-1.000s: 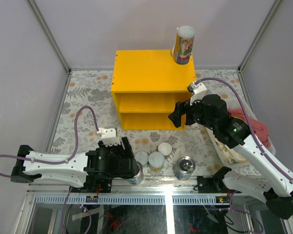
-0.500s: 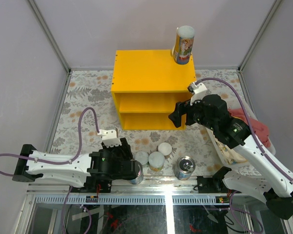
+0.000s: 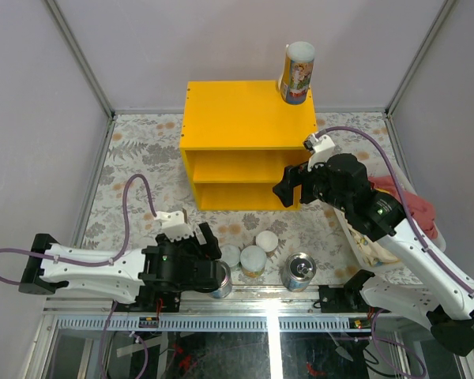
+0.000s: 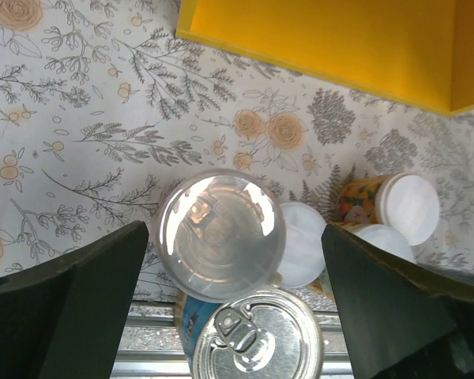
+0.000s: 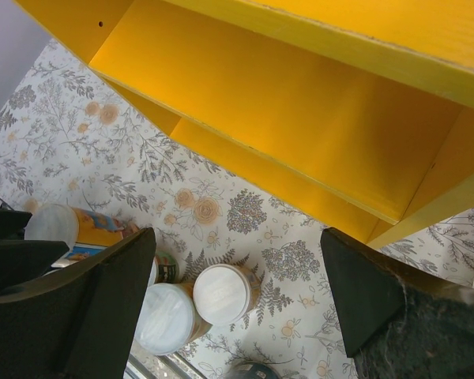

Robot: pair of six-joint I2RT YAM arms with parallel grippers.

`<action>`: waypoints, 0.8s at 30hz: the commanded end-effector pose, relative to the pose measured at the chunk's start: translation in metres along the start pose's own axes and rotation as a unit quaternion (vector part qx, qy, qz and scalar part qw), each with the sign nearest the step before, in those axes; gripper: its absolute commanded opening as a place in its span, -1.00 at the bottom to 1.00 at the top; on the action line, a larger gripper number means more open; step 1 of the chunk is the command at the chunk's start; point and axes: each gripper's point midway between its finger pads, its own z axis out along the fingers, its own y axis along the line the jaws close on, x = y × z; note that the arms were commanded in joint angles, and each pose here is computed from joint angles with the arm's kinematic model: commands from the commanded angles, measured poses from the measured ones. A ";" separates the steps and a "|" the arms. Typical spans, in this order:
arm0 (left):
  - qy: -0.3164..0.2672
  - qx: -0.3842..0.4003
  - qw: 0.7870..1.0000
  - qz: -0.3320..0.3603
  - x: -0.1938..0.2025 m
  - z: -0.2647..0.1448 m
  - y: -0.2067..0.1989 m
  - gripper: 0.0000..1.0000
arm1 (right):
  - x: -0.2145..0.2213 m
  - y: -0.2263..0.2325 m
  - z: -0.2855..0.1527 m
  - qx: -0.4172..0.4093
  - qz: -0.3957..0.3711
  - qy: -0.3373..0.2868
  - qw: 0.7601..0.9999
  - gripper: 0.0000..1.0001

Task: Place and organize the canned foods onto the counter

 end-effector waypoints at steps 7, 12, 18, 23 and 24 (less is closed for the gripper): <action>-0.024 -0.012 0.999 0.032 0.021 0.018 0.000 0.86 | -0.013 0.008 -0.002 -0.018 -0.001 -0.027 0.999 0.85; -0.058 -0.026 0.997 0.047 0.019 0.025 -0.003 0.90 | -0.013 0.009 -0.001 -0.019 0.001 -0.027 0.999 0.85; -0.083 -0.035 0.995 0.034 0.017 0.031 0.005 0.84 | -0.014 0.009 -0.002 -0.021 0.000 -0.028 0.999 0.85; -0.098 -0.025 0.995 0.028 0.015 0.034 0.008 0.26 | -0.014 0.011 0.000 -0.025 0.001 -0.026 0.999 0.85; -0.099 -0.022 0.994 0.028 0.015 0.035 0.007 0.06 | -0.015 0.012 0.000 -0.026 0.001 -0.026 0.999 0.85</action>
